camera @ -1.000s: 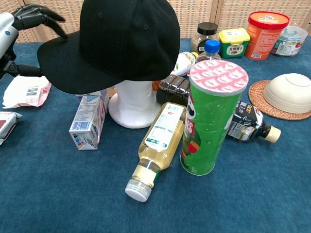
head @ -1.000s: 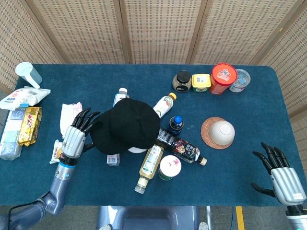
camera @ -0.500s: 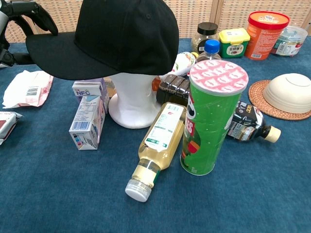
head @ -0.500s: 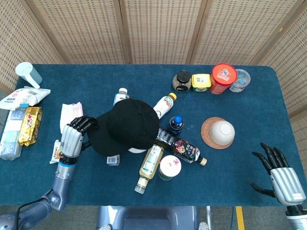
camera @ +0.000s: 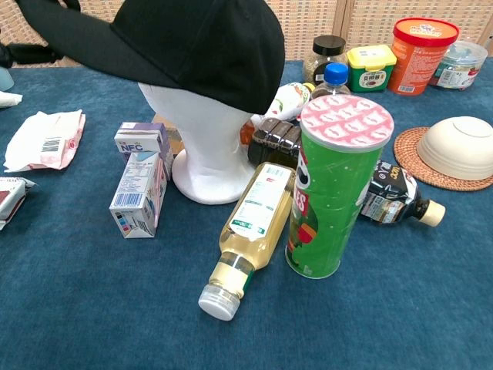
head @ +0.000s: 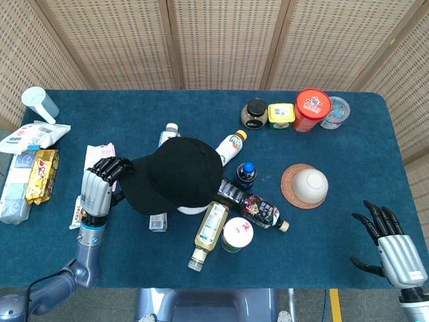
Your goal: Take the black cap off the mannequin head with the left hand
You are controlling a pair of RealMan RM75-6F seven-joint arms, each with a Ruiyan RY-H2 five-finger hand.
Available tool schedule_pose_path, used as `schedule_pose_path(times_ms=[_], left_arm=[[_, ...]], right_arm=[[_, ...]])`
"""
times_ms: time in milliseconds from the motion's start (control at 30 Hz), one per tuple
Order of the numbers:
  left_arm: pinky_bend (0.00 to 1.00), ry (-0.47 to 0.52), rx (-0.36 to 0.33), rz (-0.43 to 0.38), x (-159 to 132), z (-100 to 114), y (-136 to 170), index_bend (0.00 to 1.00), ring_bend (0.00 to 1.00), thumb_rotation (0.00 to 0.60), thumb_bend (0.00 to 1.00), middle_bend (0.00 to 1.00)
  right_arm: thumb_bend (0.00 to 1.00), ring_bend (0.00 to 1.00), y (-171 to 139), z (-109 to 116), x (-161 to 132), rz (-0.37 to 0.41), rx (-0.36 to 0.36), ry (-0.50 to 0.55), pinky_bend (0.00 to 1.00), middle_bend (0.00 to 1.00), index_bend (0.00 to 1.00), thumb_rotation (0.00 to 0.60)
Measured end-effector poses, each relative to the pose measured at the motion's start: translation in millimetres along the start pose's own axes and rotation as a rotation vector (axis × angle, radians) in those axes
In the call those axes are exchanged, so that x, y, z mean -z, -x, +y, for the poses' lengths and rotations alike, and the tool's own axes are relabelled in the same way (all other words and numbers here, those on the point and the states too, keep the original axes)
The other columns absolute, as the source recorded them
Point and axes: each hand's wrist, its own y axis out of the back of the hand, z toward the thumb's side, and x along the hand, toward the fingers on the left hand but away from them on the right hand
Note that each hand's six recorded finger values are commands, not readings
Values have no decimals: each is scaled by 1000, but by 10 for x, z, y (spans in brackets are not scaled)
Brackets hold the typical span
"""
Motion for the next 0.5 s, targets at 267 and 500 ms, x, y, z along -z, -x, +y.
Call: schedule_pose_path(times_ms=[267,500], left_arm=[[592,-18,-54,-59,-215,-15,-413,813,473,600,452,593],[592,-9,-88,-75,-370,-52,-778,817,473,600,452,597]], right_arm=[[118,0,8,5,16,-5,2,1,0,0,175,600],[116,0,18,2,40,-15,1,0,0,0,175,600]])
